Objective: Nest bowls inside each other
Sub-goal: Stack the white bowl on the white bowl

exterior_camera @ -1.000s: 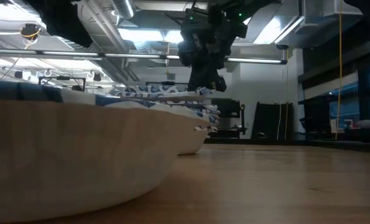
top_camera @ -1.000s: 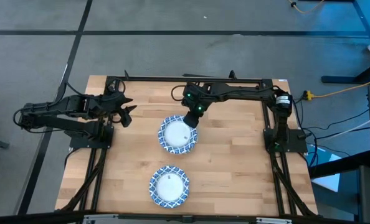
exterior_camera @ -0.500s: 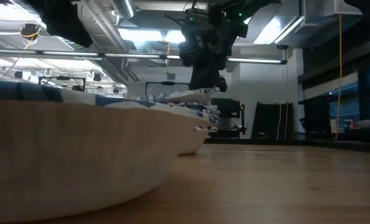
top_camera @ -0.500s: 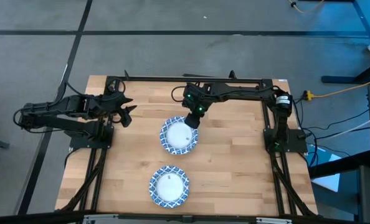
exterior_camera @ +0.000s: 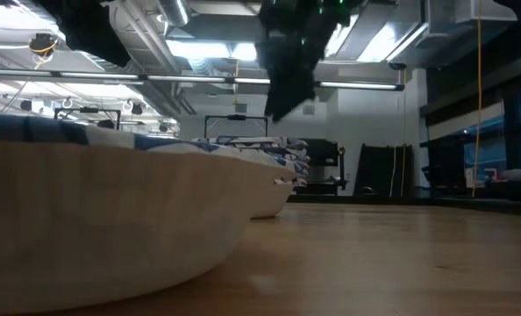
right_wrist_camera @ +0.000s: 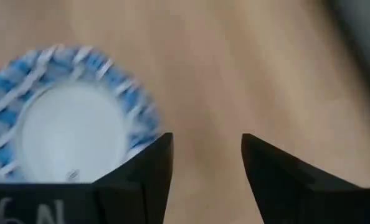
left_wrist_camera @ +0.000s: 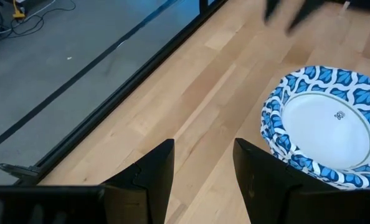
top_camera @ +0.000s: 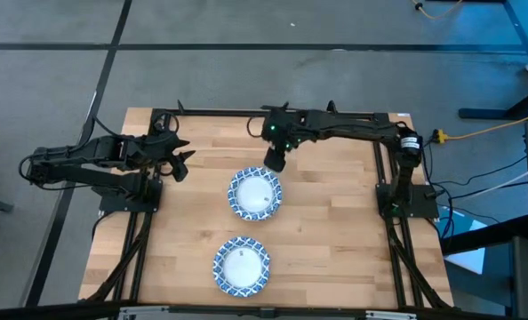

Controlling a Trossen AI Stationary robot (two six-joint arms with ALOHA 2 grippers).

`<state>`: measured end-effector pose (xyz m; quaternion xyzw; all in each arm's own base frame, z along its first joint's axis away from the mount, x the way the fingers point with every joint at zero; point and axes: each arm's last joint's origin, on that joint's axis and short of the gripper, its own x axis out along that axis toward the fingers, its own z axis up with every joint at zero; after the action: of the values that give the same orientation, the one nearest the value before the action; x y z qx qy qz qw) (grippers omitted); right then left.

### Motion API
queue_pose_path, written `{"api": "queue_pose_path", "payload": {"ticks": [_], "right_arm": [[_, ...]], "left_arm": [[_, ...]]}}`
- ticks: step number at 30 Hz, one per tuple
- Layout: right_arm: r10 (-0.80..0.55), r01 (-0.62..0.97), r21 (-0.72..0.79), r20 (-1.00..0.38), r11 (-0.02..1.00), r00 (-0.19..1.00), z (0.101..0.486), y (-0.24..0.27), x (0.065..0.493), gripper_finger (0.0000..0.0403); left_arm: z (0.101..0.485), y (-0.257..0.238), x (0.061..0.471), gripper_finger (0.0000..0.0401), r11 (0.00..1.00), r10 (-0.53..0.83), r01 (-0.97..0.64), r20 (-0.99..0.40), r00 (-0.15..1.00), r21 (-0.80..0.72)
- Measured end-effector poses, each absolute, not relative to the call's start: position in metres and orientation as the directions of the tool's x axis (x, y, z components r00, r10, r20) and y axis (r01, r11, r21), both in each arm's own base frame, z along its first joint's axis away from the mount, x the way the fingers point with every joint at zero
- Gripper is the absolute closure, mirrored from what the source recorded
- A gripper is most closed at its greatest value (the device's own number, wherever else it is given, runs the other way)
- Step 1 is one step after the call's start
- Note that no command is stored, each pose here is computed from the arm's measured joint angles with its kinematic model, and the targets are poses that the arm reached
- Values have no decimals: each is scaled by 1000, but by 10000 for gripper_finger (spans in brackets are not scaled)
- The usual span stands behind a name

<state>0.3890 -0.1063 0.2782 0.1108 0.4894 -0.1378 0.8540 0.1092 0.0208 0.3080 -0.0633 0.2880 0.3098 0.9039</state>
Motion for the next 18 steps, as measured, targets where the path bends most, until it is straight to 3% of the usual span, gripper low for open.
{"api": "queue_pose_path", "payload": {"ticks": [3,6,13,18], "right_arm": [[-267,359,-70,-802,931,534,313,-108,386,213],[-301,320,-117,-728,940,616,344,-100,382,213],[-169,109,-131,-655,985,736,374,-37,377,212],[-60,-37,-118,-719,992,692,367,7,373,212]], "left_arm": [[308,21,109,242,800,523,-597,-560,643,63],[308,20,109,242,809,507,-585,-565,651,53],[308,19,110,242,837,452,-547,-580,678,13],[308,19,111,242,838,451,-546,-573,684,6]]}}
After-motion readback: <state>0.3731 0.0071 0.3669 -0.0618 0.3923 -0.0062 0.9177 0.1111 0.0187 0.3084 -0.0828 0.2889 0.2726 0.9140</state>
